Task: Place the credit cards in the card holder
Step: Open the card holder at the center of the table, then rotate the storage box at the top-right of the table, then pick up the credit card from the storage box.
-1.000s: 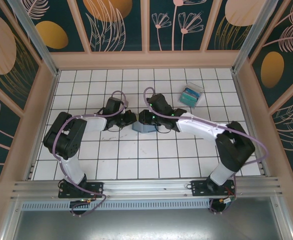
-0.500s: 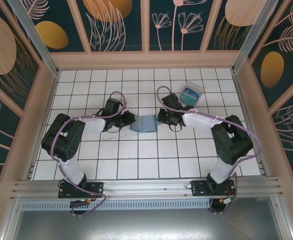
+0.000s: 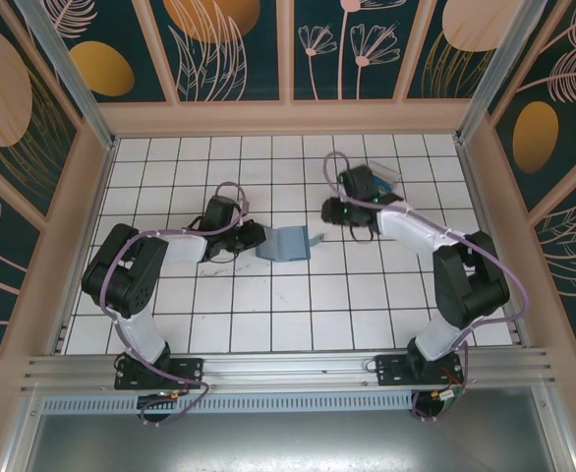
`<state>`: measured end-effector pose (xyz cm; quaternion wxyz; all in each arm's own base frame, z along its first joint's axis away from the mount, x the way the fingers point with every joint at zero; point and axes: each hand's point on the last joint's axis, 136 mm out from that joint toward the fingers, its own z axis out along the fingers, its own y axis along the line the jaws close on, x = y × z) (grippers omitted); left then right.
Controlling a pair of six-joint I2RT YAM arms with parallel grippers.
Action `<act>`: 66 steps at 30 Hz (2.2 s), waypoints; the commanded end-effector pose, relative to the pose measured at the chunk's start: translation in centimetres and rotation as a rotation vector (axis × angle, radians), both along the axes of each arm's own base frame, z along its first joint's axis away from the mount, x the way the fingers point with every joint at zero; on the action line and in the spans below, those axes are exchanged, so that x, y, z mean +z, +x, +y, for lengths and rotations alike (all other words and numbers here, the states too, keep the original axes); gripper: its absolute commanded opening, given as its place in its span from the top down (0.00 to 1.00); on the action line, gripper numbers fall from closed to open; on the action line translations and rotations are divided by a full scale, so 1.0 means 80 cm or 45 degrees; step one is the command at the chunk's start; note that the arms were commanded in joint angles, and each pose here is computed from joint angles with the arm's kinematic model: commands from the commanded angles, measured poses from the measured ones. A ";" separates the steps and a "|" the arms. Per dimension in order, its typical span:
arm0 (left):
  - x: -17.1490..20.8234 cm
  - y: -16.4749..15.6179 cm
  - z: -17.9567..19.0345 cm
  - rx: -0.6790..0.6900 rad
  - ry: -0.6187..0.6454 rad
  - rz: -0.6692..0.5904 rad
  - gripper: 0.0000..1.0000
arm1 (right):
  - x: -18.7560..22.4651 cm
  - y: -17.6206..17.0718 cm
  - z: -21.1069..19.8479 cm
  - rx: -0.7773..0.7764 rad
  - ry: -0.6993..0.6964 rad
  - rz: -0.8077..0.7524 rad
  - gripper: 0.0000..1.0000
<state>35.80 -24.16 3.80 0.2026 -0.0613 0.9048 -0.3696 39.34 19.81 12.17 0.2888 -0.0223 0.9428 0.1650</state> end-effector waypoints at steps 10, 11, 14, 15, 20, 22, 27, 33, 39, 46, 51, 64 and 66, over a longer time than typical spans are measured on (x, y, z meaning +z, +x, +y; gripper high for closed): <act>0.024 0.012 -0.020 -0.086 -0.047 -0.008 0.84 | 0.037 0.120 -0.124 0.066 -0.246 -0.115 0.42; 0.026 0.011 -0.020 -0.087 -0.047 -0.011 0.84 | 0.036 0.123 -0.119 0.131 -0.257 -0.142 0.39; 0.027 0.011 -0.020 -0.083 -0.053 -0.016 0.84 | 0.025 0.137 -0.123 0.214 -0.281 -0.124 0.33; 0.026 0.011 -0.020 -0.084 -0.053 -0.015 0.84 | 0.023 0.143 -0.125 0.221 -0.285 -0.118 0.33; 0.030 0.012 -0.021 -0.075 -0.074 -0.011 0.84 | 0.001 0.180 -0.155 0.187 -0.358 -0.084 0.26; 0.029 0.011 -0.020 -0.071 -0.066 -0.004 0.84 | -0.009 0.187 -0.165 0.174 -0.393 -0.058 0.24; 0.029 0.006 -0.016 -0.071 -0.052 -0.001 0.84 | -0.030 0.171 -0.158 0.217 -0.246 0.046 0.31; 0.021 -0.002 -0.016 -0.094 -0.042 0.031 0.84 | -0.046 0.141 -0.182 0.136 -0.209 0.137 0.33; 0.024 -0.004 -0.015 -0.094 -0.049 0.026 0.83 | -0.037 0.124 -0.180 0.021 -0.097 0.198 0.33; 0.025 -0.010 -0.012 -0.099 -0.037 0.029 0.83 | 0.016 0.084 -0.115 0.021 0.400 0.106 0.35; 0.029 -0.012 -0.009 -0.089 -0.028 0.019 0.83 | 0.018 0.063 -0.125 -0.099 0.386 0.084 0.35; 0.026 -0.014 -0.004 -0.067 -0.015 0.027 0.83 | -0.040 0.104 -0.130 -0.032 0.129 0.150 0.38; 0.026 -0.014 -0.004 -0.062 -0.011 0.024 0.83 | -0.044 0.109 -0.119 0.003 0.154 0.173 0.41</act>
